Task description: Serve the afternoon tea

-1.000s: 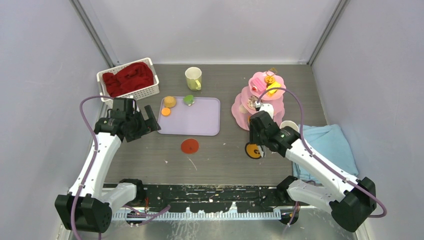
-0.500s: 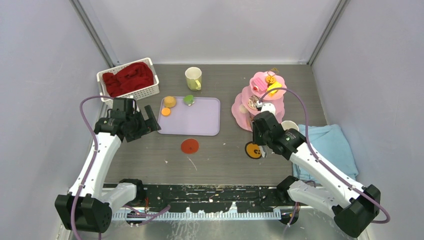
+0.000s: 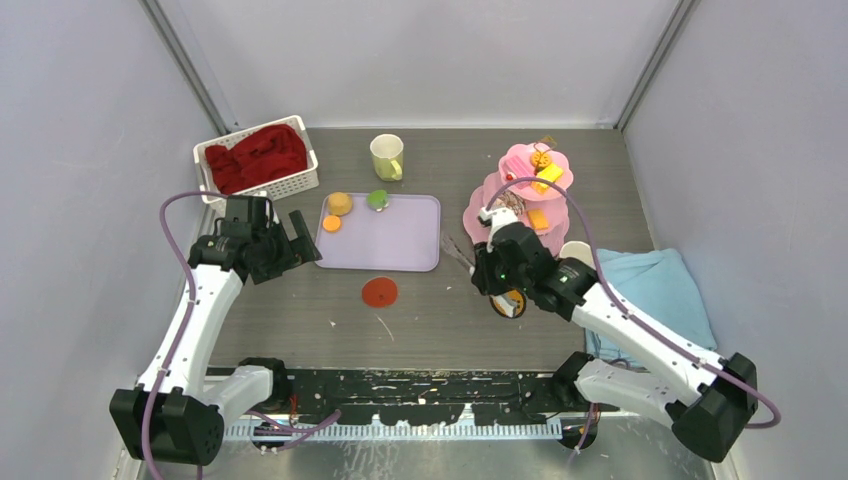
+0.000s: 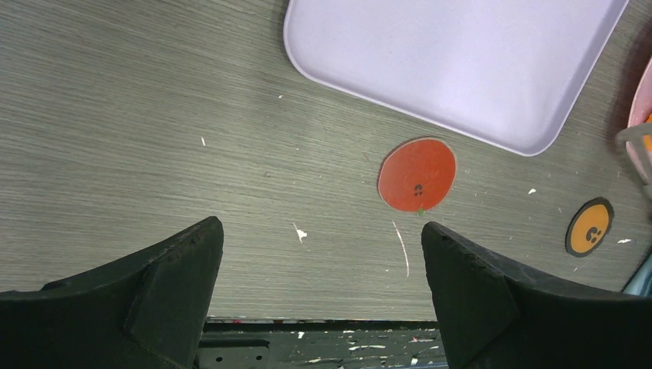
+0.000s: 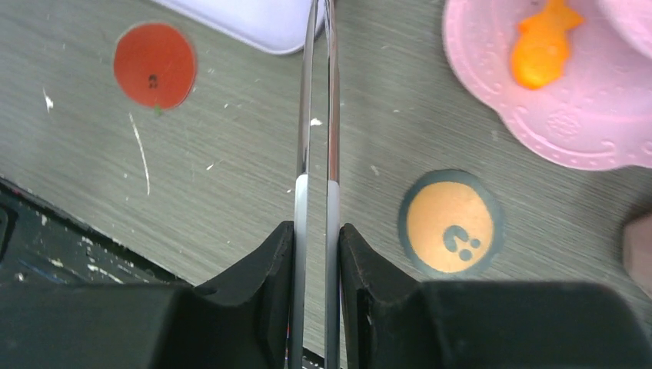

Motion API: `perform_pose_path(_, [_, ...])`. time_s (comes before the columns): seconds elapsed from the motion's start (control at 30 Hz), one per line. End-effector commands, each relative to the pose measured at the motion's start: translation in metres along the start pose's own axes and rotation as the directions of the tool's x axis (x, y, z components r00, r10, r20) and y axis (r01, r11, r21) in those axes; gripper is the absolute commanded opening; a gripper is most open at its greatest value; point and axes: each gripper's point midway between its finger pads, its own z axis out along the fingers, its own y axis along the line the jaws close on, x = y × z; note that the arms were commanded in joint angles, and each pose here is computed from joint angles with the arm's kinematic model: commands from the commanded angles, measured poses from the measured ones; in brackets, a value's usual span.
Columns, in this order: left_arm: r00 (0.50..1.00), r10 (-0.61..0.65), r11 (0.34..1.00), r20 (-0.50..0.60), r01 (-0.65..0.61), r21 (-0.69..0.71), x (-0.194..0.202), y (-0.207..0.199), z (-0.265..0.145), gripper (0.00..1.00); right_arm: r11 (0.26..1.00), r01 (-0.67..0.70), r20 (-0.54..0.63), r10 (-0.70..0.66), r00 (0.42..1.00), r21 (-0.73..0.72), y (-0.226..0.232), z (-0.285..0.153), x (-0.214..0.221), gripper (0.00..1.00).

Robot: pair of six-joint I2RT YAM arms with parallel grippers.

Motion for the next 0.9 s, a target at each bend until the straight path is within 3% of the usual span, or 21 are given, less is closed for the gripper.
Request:
perform_pose_path(0.0, [0.999,-0.002,1.0,0.035,0.002,0.016,-0.011,-0.004,-0.002,1.0,0.991,0.095,0.1,-0.085,0.991,-0.091,0.042,0.002,-0.031,0.3])
perform_pose_path(0.23, [0.999,0.001,1.0,0.035,-0.002,0.008,-0.01,-0.002,-0.001,1.0,0.971,0.177,0.129,-0.158,0.979,-0.157,0.092,0.018,-0.049,0.34])
perform_pose_path(0.5, [0.999,0.008,1.0,0.034,-0.008,-0.006,-0.009,0.001,-0.001,1.0,0.955,0.266,0.093,-0.255,0.962,-0.133,0.138,0.062,-0.054,0.39])
perform_pose_path(0.87, [0.999,-0.022,0.999,0.036,0.023,-0.03,-0.012,0.005,0.003,1.0,0.952,0.295,0.139,-0.282,0.949,-0.085,0.162,0.103,-0.081,0.47])
